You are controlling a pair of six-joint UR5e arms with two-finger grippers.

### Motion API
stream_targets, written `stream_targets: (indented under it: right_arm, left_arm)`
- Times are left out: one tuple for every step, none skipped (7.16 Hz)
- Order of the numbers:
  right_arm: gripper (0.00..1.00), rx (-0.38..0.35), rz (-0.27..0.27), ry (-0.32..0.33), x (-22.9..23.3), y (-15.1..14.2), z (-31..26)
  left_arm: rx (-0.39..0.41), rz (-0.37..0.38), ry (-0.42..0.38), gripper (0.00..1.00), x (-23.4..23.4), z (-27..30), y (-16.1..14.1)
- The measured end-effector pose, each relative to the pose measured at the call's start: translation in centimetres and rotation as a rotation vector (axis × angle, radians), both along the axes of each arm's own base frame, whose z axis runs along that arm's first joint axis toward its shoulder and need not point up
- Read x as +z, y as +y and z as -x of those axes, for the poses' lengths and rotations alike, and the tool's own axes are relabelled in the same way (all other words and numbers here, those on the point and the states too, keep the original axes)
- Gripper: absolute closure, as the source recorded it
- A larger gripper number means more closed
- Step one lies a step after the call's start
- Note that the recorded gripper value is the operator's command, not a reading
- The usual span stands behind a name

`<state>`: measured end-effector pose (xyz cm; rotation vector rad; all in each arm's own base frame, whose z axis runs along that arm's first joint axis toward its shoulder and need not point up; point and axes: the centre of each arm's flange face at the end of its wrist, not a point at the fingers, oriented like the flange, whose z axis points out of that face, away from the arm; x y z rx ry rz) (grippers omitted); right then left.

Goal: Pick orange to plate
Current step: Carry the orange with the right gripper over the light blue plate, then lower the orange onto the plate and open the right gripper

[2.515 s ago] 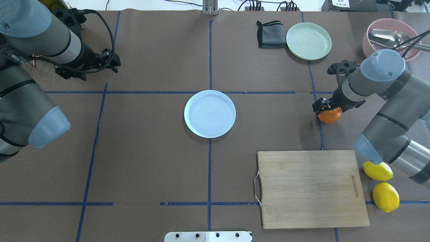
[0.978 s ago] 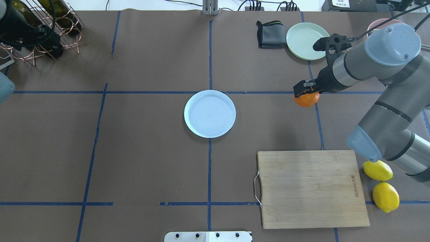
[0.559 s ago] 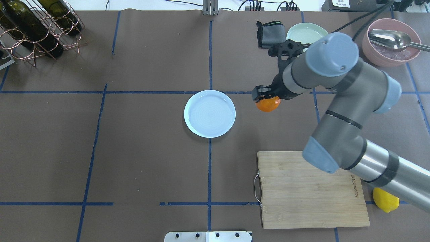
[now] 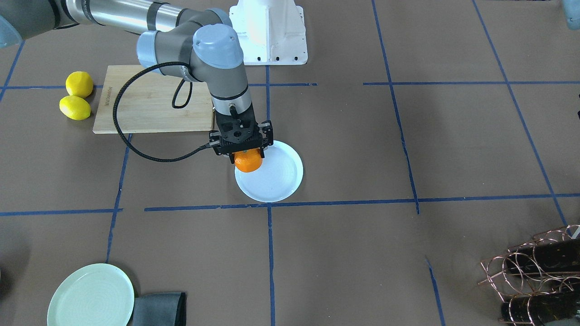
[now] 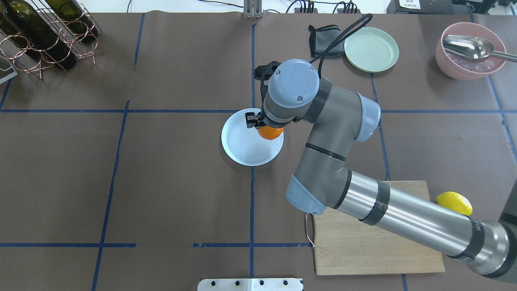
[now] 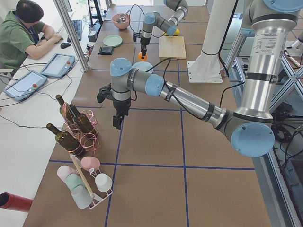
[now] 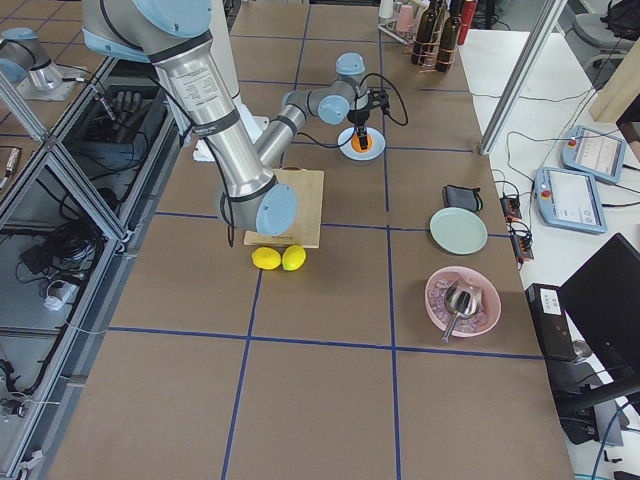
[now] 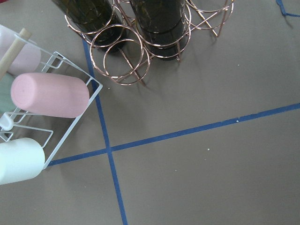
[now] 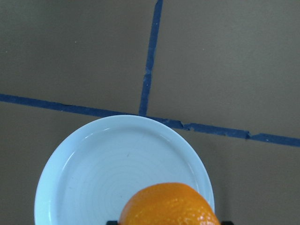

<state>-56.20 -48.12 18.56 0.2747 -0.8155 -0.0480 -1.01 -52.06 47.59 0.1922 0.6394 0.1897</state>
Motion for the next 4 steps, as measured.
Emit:
stream_targets:
  right_arm:
    - [1.00,-0.009,0.004,0.020,-0.1,-0.1,2.1]
    - [1.00,-0.014,0.003,0.031,0.2,-0.2,3.6]
    - [0.62,-0.015,-0.002,0.032,0.8,-0.4,4.7]
    - [0.01,-0.015,-0.006,0.029,1.1,-0.5,5.4]
  left_arm:
    - [0.000,-0.003,-0.004,0.00,0.5,0.9,0.1]
    - [0.000,-0.007,-0.008,0.00,0.9,1.7,0.2]
    - [0.000,-0.007,-0.010,0.00,1.2,2.1,0.2]
    - [0.000,-0.004,-0.011,0.00,1.5,2.3,0.3]
